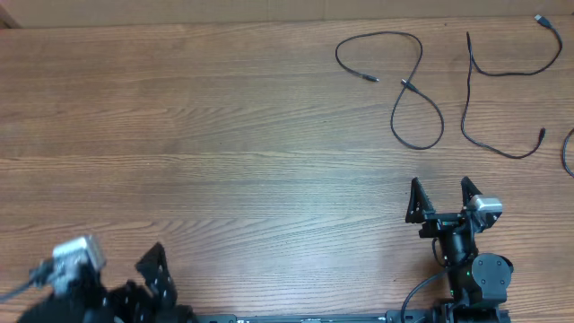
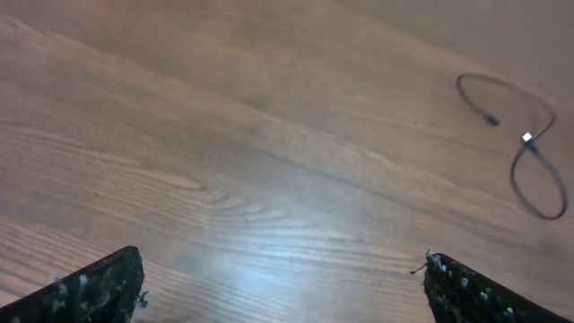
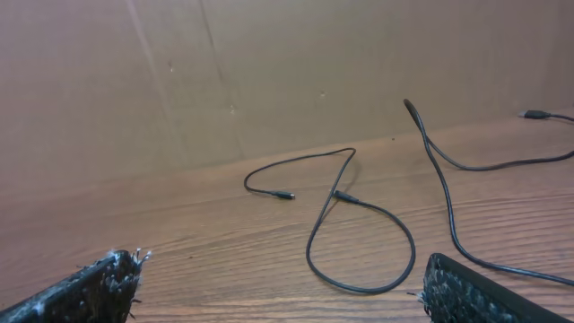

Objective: Untangle cables

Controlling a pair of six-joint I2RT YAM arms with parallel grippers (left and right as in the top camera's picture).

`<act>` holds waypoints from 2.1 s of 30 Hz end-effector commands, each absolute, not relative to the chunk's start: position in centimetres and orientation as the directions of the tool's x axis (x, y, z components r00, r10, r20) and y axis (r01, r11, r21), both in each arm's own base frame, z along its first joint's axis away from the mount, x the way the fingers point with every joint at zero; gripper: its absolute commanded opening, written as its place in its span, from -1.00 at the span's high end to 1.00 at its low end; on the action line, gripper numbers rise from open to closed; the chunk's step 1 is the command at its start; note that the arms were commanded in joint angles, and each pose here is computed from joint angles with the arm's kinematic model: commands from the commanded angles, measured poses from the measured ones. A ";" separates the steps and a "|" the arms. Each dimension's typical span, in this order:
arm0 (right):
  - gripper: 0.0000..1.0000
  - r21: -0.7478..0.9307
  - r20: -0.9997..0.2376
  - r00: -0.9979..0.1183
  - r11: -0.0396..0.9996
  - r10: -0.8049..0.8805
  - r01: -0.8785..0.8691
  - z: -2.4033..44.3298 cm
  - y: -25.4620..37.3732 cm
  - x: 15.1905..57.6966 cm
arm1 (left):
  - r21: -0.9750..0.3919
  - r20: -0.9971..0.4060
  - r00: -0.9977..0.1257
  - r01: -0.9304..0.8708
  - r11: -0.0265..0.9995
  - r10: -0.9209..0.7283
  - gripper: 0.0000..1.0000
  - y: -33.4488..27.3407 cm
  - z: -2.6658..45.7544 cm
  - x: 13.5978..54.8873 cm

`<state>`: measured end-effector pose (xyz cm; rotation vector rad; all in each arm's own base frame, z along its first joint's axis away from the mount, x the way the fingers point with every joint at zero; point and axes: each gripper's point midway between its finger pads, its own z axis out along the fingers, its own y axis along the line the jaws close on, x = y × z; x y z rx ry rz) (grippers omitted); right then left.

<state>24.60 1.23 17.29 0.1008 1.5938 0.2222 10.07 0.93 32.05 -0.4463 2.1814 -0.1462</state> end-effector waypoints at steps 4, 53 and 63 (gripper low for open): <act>-1.00 0.199 -0.980 -0.031 0.978 0.197 -0.068 17.1 1.1 24.6 | -0.322 -0.844 -0.359 -0.256 0.911 -0.399 -0.99 1.2 33.2 5.5; -1.00 0.199 -0.980 -0.031 0.978 0.197 -0.068 17.1 1.1 24.6 | -0.580 -0.812 0.180 -0.144 0.802 -0.555 -0.99 3.8 31.5 16.9; -1.00 0.199 -0.980 -0.031 0.978 0.197 -0.068 17.1 1.1 24.6 | -0.586 -0.806 0.201 -0.129 0.800 -0.557 -0.99 4.3 25.9 21.7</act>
